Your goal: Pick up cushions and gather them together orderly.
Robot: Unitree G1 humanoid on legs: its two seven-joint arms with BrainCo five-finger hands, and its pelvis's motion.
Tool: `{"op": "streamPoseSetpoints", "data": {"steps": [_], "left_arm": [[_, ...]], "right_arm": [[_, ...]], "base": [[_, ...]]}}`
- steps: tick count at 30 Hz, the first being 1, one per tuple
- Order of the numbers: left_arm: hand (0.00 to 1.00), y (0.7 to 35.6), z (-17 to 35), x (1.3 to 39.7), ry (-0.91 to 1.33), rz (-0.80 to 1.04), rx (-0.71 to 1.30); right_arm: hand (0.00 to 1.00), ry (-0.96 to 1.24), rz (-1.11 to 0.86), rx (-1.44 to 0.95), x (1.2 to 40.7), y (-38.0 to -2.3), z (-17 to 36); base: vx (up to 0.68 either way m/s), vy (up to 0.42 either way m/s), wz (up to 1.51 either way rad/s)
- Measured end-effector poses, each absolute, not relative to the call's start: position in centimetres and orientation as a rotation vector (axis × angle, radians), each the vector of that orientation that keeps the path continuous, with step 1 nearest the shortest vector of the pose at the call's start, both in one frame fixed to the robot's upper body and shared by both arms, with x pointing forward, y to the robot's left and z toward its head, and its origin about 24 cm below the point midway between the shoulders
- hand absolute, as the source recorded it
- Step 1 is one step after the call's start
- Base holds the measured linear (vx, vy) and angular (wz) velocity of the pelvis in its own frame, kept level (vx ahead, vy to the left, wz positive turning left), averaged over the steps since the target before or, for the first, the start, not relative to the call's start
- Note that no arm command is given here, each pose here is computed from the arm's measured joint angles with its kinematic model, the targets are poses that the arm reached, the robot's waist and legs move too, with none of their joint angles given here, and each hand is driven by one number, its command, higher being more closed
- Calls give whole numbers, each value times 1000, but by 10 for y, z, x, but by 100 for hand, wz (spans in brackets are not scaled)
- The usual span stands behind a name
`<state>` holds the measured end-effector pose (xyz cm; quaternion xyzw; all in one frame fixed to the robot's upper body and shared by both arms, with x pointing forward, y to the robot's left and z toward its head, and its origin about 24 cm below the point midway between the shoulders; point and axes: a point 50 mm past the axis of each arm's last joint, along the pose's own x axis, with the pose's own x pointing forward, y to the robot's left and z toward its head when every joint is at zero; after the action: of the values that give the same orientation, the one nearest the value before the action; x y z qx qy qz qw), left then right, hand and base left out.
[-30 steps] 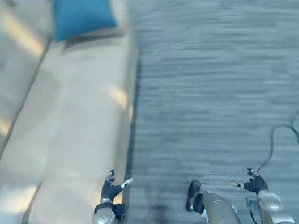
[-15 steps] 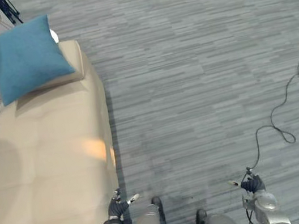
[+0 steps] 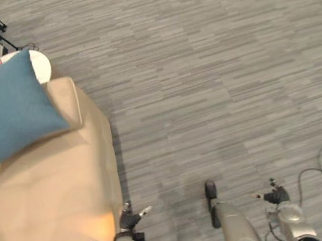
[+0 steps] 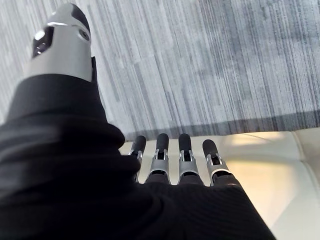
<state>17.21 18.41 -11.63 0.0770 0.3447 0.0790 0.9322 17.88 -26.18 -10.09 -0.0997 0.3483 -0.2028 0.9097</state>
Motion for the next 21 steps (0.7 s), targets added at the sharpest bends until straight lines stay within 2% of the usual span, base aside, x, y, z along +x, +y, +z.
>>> {"op": "streamPoseSetpoints", "data": {"steps": [6, 13, 15, 21], "left_arm": [[0, 176, -113, 172, 682, 181, 96], [0, 185, -122, 153, 742, 235, 77], [0, 184, -128, 138, 786, 232, 76], [0, 188, -131, 134, 809, 235, 89]], "right_arm": [[0, 686, -385, -174, 185, -246, -101], [0, 747, -408, -167, 180, -251, -109], [0, 785, -407, -176, 171, -251, -115], [0, 853, -395, -167, 145, -248, -126]], "base": [[606, -73, 21], [602, 209, 30], [545, 229, 70], [485, 5, 118]]}}
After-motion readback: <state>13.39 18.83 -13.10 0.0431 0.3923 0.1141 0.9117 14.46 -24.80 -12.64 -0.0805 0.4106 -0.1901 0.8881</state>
